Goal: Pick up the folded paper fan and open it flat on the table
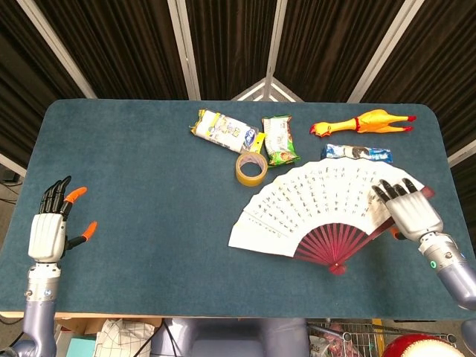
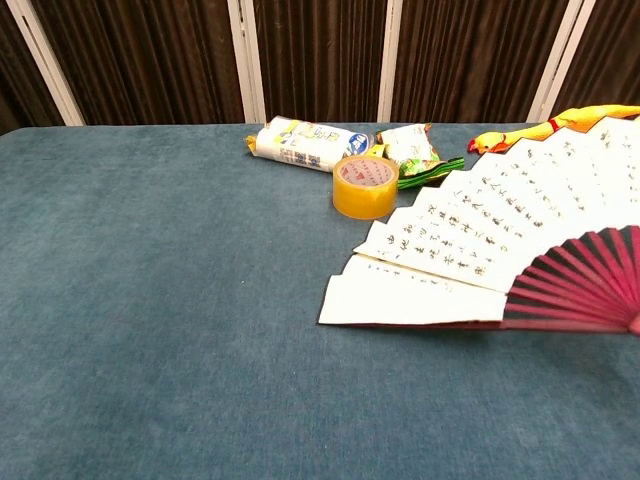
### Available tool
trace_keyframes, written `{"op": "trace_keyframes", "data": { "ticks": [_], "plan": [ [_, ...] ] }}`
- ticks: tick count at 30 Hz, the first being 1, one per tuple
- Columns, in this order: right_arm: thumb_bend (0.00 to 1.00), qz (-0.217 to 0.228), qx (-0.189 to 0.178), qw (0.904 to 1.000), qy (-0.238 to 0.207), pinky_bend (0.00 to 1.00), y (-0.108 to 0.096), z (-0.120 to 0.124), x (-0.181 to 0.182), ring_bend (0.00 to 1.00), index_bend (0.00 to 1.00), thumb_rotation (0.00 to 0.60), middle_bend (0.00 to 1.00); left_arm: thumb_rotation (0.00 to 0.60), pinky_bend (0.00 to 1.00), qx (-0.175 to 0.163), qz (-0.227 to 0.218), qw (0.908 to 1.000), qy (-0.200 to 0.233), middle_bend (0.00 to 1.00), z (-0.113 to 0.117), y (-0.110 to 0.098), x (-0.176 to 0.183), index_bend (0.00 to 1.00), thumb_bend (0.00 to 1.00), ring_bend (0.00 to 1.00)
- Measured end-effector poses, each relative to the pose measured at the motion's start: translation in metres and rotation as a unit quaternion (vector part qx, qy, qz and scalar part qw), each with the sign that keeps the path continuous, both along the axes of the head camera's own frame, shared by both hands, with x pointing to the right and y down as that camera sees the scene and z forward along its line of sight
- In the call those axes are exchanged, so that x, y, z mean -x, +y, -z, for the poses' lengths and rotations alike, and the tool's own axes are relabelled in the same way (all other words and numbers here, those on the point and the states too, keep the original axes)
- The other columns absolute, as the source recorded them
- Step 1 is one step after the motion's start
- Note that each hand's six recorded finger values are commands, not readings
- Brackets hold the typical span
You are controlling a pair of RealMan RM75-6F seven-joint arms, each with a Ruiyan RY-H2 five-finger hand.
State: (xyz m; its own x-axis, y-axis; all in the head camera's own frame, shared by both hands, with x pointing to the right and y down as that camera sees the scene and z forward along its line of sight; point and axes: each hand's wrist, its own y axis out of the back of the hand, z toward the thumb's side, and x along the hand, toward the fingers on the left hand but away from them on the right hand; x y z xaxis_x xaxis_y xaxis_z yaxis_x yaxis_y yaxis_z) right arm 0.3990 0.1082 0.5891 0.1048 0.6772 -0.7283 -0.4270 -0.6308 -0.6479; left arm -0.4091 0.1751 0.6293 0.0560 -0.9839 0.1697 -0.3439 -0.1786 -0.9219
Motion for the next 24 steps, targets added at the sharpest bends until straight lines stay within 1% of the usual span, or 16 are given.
{"op": "trace_keyframes", "data": {
  "ticks": [5, 10, 13, 16, 19, 21, 22, 24],
  "plan": [
    [0.32, -0.007, 0.026, 0.9996, 0.011, 0.08, 0.003, 0.01, 0.017, 0.17, 0.0, 0.6, 0.06, 0.6, 0.07, 0.001, -0.001, 1.0, -0.002, 0.0, -0.001, 0.001, 0.0, 0.22, 0.34, 0.0],
    [0.32, -0.023, 0.03, 0.9992, 0.013, 0.08, 0.0, 0.025, 0.03, 0.17, 0.0, 0.6, 0.06, 0.6, 0.07, 0.001, 0.0, 1.0, -0.001, 0.0, 0.0, 0.0, 0.001, 0.22, 0.34, 0.0],
    [0.32, -0.042, 0.023, 0.9988, -0.005, 0.08, -0.002, 0.033, 0.041, 0.18, 0.0, 0.6, 0.06, 0.6, 0.07, -0.001, 0.001, 1.0, -0.002, 0.01, 0.002, 0.0, 0.002, 0.22, 0.34, 0.0],
    [0.32, -0.068, 0.015, 0.9968, -0.039, 0.08, -0.001, 0.038, 0.047, 0.18, 0.0, 0.6, 0.06, 0.6, 0.07, 0.005, 0.0, 0.9999, -0.012, 0.01, 0.002, 0.001, 0.005, 0.22, 0.34, 0.0],
    [0.32, -0.095, -0.012, 0.9917, -0.085, 0.08, 0.003, 0.044, 0.05, 0.18, 0.0, 0.6, 0.06, 0.6, 0.07, 0.016, 0.0, 0.9994, -0.032, 0.01, 0.004, 0.003, 0.008, 0.22, 0.34, 0.0],
    [0.32, -0.105, -0.042, 0.9863, -0.12, 0.08, 0.007, 0.05, 0.051, 0.18, 0.0, 0.6, 0.06, 0.6, 0.07, 0.024, 0.002, 0.9986, -0.047, 0.01, 0.006, 0.005, 0.009, 0.22, 0.34, 0.0],
    [0.32, -0.108, -0.057, 0.9831, -0.136, 0.08, 0.01, 0.053, 0.052, 0.18, 0.0, 0.6, 0.06, 0.6, 0.07, 0.028, 0.003, 0.9983, -0.052, 0.01, 0.008, 0.006, 0.009, 0.22, 0.34, 0.0],
    [0.32, -0.111, -0.093, 0.9737, -0.176, 0.08, 0.018, 0.059, 0.053, 0.18, 0.0, 0.6, 0.06, 0.6, 0.07, 0.036, 0.006, 0.9974, -0.062, 0.01, 0.013, 0.008, 0.01, 0.22, 0.34, 0.0]
  ]
}}
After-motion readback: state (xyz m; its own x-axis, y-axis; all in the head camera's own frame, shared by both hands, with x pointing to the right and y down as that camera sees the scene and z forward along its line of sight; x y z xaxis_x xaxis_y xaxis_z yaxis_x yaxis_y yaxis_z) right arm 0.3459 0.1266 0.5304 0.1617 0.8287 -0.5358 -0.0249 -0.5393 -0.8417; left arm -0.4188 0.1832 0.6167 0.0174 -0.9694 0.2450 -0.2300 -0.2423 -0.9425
